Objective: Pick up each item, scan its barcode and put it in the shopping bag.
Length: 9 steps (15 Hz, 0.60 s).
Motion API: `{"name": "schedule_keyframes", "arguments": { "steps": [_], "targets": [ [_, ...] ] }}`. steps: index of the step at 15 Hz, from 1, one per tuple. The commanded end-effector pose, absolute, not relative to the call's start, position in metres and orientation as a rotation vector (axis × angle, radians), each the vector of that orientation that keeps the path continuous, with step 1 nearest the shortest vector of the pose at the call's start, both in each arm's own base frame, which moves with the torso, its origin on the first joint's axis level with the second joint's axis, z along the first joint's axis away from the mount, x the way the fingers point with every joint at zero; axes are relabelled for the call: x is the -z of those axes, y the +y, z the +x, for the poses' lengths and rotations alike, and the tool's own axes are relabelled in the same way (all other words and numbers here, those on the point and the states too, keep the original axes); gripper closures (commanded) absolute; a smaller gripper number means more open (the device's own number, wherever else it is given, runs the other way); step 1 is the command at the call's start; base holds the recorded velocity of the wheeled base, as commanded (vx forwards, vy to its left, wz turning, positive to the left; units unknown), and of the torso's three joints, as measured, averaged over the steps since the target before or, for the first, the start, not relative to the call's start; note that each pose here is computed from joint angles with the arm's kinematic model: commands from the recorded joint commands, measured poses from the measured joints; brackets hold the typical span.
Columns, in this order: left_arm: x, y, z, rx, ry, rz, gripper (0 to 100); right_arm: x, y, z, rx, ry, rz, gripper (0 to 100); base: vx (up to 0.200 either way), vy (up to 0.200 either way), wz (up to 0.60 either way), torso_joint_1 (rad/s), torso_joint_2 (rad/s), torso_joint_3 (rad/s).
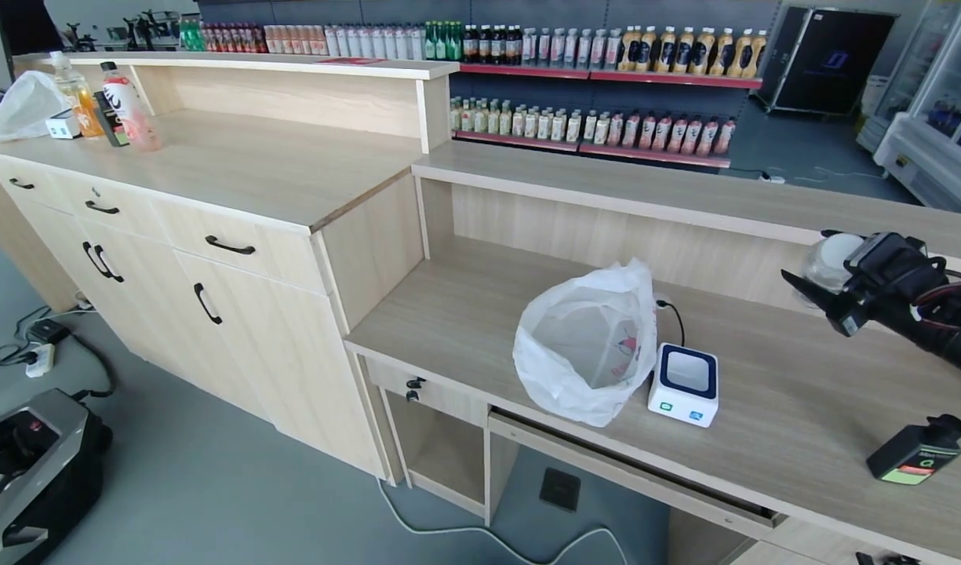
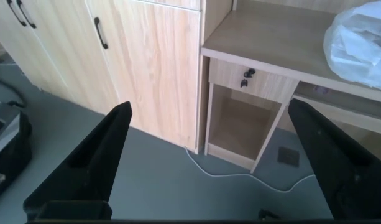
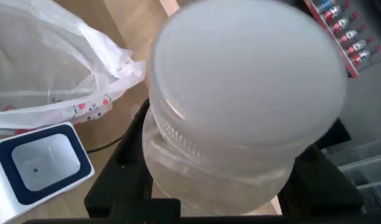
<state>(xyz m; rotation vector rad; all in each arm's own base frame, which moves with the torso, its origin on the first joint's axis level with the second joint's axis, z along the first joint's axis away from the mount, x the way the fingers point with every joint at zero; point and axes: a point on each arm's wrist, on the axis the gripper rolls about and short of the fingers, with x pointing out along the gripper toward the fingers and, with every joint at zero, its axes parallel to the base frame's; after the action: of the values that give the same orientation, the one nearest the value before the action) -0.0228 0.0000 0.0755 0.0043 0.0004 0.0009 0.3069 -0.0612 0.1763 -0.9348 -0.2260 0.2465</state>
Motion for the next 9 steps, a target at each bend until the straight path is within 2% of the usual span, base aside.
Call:
{"name": "schedule_keyframes", "arguments": {
  "steps": [1,6,9],
  "targets": [
    [-0.075,0.000,-0.023,-0.002,0.000,0.005,0,-0.159,-0.053,0.340,-0.341,-0.236,-0.894,100,0.000,0.000,0.00,0.000,0.00,0.000],
    [-0.075,0.000,-0.023,-0.002,0.000,0.005,0,-0.135,-0.025,0.375,-0.486,-0.312,-0.865,100,0.000,0.000,0.00,0.000,0.00,0.000],
    [-0.075,0.000,-0.023,-0.002,0.000,0.005,0,-0.107,-0.010,0.386,-0.548,-0.320,-0.847,100,0.000,0.000,0.00,0.000,0.00,0.000]
  ]
}}
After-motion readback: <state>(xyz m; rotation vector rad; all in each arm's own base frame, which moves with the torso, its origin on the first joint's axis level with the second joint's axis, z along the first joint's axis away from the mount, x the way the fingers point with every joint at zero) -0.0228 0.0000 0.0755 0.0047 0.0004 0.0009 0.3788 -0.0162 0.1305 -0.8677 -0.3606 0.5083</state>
